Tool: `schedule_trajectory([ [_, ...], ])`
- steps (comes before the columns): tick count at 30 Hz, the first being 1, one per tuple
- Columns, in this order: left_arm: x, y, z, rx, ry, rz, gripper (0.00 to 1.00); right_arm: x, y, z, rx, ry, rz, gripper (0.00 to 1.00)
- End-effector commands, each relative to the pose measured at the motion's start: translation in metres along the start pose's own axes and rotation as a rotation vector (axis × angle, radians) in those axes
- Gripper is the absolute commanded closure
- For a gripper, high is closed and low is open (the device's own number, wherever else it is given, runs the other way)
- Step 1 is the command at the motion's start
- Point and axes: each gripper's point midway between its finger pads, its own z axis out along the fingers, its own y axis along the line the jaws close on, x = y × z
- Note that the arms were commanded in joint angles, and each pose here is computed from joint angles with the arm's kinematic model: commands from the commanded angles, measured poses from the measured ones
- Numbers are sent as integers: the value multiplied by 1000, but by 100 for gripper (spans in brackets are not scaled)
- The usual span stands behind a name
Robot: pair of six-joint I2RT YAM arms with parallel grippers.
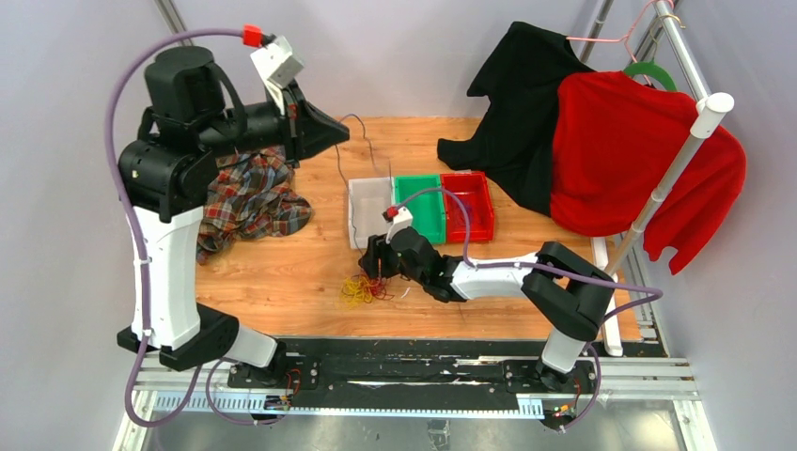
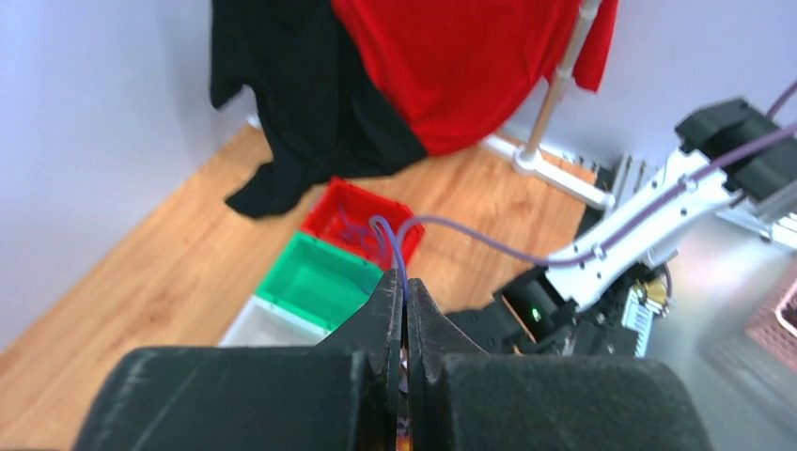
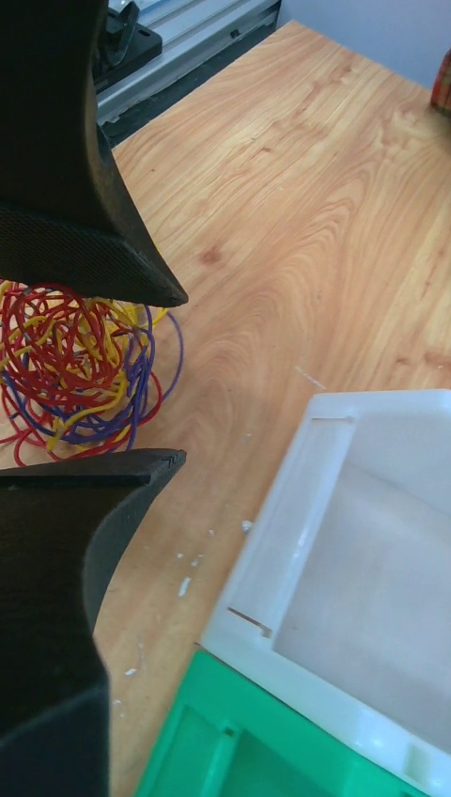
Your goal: Untangle the cables
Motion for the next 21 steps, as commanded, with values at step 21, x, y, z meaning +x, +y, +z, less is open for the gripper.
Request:
schedule_trajectory([
  [21, -186, -8, -94, -377, -676, 468, 100, 41, -19, -36, 71, 68, -35, 42],
])
